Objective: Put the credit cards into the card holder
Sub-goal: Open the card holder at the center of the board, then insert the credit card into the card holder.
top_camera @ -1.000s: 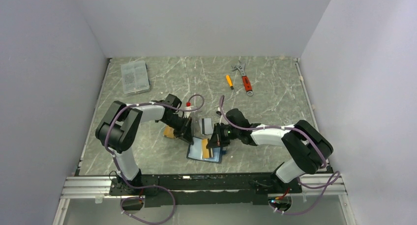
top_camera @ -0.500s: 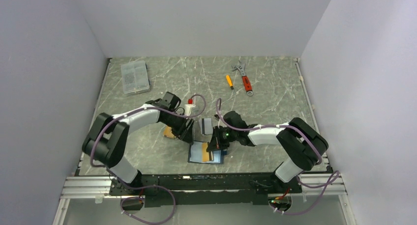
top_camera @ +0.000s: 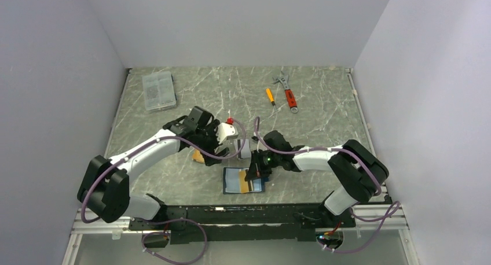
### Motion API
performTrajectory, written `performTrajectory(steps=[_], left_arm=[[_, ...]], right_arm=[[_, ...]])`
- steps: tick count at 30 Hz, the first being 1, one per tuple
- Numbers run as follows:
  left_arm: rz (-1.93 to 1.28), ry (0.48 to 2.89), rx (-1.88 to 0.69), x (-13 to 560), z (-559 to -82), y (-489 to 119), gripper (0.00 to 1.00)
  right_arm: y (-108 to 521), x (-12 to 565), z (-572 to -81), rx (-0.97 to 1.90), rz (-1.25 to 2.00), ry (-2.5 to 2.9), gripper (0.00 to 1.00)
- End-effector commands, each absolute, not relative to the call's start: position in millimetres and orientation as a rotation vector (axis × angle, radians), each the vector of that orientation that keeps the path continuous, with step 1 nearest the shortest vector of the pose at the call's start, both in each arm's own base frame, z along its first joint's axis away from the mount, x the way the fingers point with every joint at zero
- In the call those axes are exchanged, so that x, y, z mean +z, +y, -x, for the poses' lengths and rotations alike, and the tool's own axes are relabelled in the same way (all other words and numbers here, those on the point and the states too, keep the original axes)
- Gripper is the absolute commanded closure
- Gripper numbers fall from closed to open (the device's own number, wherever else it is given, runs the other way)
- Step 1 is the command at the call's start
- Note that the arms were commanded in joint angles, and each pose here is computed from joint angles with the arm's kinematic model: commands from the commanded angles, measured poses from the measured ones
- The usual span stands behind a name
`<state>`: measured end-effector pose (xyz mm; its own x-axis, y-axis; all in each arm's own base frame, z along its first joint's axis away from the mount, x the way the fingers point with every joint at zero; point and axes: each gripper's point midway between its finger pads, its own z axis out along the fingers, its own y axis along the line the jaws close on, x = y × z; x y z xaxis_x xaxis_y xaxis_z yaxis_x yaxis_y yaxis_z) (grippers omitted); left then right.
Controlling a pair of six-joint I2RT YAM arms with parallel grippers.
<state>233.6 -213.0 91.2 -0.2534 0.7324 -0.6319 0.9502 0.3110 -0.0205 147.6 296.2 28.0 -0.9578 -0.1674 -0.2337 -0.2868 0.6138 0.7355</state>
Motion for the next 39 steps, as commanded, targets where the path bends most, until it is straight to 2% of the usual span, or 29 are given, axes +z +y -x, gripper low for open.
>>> performTrajectory(steps=[1,4,8,13,16,18,20,22,26,31,39], left_arm=[[-1.419,2.035,-0.143,126.6,-284.3,-182.5,0.01],[-1.211,2.129,-0.013,155.6,-308.2,-166.1,0.01],[-1.145,2.198,-0.38,174.3,-286.6,-158.7,0.01],[-1.289,2.006,-0.213,195.1,-277.0,-134.9,0.01],[-1.413,1.806,-0.233,203.4,-256.7,-140.4,0.01],[-1.506,1.774,-0.319,192.2,-241.1,-147.7,0.03],[-1.517,1.8,-0.404,176.9,-237.0,-157.0,0.11],[-1.553,1.803,-0.443,157.7,-232.4,-170.9,0.14],[-1.721,1.737,-0.416,123.8,-219.0,-202.4,0.15],[-1.898,1.69,-0.315,88.9,-211.8,-206.4,0.16],[-1.996,1.574,-0.315,79.8,-201.0,-231.3,0.22]], right_arm=[[289.1,24.7,-143.9,1.235,0.409,2.723,1.0],[288.6,21.2,-143.2,1.226,0.407,2.741,1.0],[286.8,18.9,-142.8,1.205,0.419,2.759,1.0],[286.4,25.8,-143.9,1.205,0.424,2.733,1.0],[286.0,28.4,-143.0,1.214,0.418,2.724,1.0],[286.5,30.0,-142.8,1.224,0.411,2.715,1.0],[287.5,31.3,-144.0,1.231,0.399,2.708,1.0],[290.5,34.7,-146.5,1.244,0.39,2.694,1.0],[294.3,37.6,-149.3,1.259,0.372,2.69,1.0],[297.1,41.5,-149.9,1.289,0.347,2.675,1.0],[298.8,42.5,-149.7,1.316,0.315,2.664,1.0]])
